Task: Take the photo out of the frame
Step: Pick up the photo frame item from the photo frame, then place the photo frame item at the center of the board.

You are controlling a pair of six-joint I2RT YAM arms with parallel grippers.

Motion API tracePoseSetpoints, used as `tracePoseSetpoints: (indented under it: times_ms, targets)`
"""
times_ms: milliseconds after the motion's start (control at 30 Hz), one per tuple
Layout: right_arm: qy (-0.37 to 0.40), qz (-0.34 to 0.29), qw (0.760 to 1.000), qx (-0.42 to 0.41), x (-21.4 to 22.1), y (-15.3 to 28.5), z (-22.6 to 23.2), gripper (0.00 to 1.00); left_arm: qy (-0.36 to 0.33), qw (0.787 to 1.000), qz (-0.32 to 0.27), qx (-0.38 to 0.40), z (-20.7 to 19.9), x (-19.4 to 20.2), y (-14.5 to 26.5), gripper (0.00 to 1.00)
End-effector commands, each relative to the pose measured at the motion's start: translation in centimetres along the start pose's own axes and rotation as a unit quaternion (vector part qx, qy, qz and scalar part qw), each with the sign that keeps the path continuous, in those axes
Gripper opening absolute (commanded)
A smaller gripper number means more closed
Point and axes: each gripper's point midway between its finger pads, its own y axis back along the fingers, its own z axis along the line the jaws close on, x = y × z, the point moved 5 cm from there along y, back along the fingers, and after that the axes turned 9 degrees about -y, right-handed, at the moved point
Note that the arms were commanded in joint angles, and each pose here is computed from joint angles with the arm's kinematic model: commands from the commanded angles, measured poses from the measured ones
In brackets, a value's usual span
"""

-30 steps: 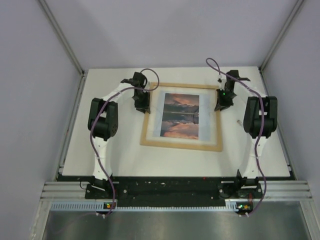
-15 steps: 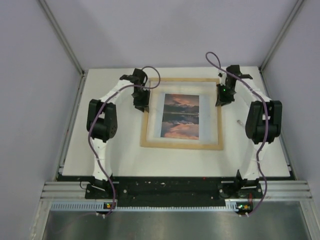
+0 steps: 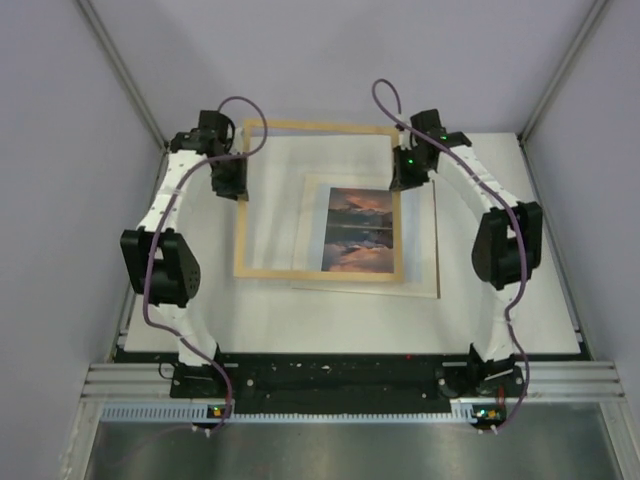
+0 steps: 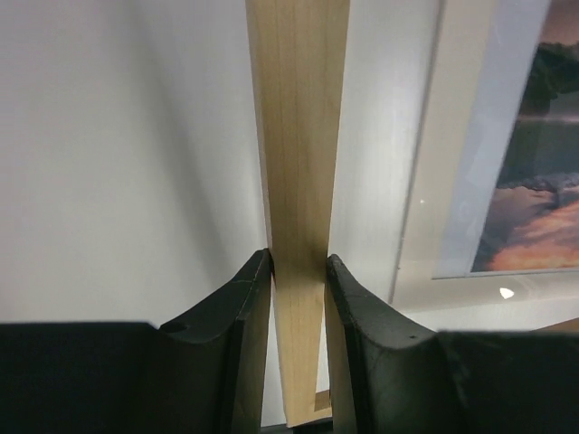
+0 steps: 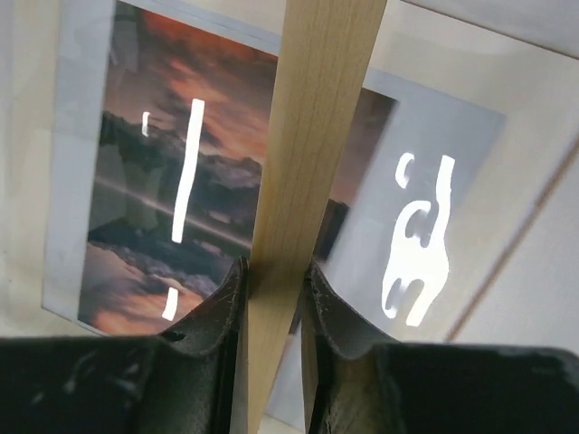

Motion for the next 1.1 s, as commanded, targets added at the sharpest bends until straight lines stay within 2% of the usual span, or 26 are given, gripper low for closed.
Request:
tracePoseSetpoints:
  times_ms: [0,100,300,533,667,800,867,1067]
  targets:
    - [0.059,0.053,0.991,-0.104,2.1,-3.5,9.8,0.0,0.039,0.998,-0.027,-0.027,6.3,0.4,2.9,0.0]
    - [0.083,0.068,0.985,-0.138,2.9,-5.4,14.6,0.0,0.069,0.995,-0.009,-0.066,10.8,2.3,3.0,0.0]
    - [0.133,0.106,0.968,-0.182,7.6,-9.9,22.8,0.0,0.082,0.989,0.025,-0.119,17.0,4.8,2.7,0.0]
    - [0.145,0.099,0.956,-0.236,8.3,-11.3,26.6,0.01,0.102,0.983,0.053,-0.142,21.5,6.1,0.3,0.0]
    - [0.162,0.102,0.95,-0.246,8.5,-11.1,26.4,0.43,0.117,0.978,0.071,-0.155,22.9,7.0,-1.5,0.0]
    - [0.175,0.104,0.949,-0.242,8.0,-10.1,24.6,0.72,0.126,0.975,0.084,-0.161,23.7,8.0,-3.1,0.0]
    - [0.19,0.094,0.948,-0.239,7.3,-8.8,23.6,0.77,0.128,0.973,0.085,-0.17,24.3,8.2,-3.6,0.0]
    - [0.189,0.084,0.956,-0.21,5.9,-5.5,17.9,0.78,0.134,0.967,0.092,-0.196,25.5,8.8,-4.1,0.0]
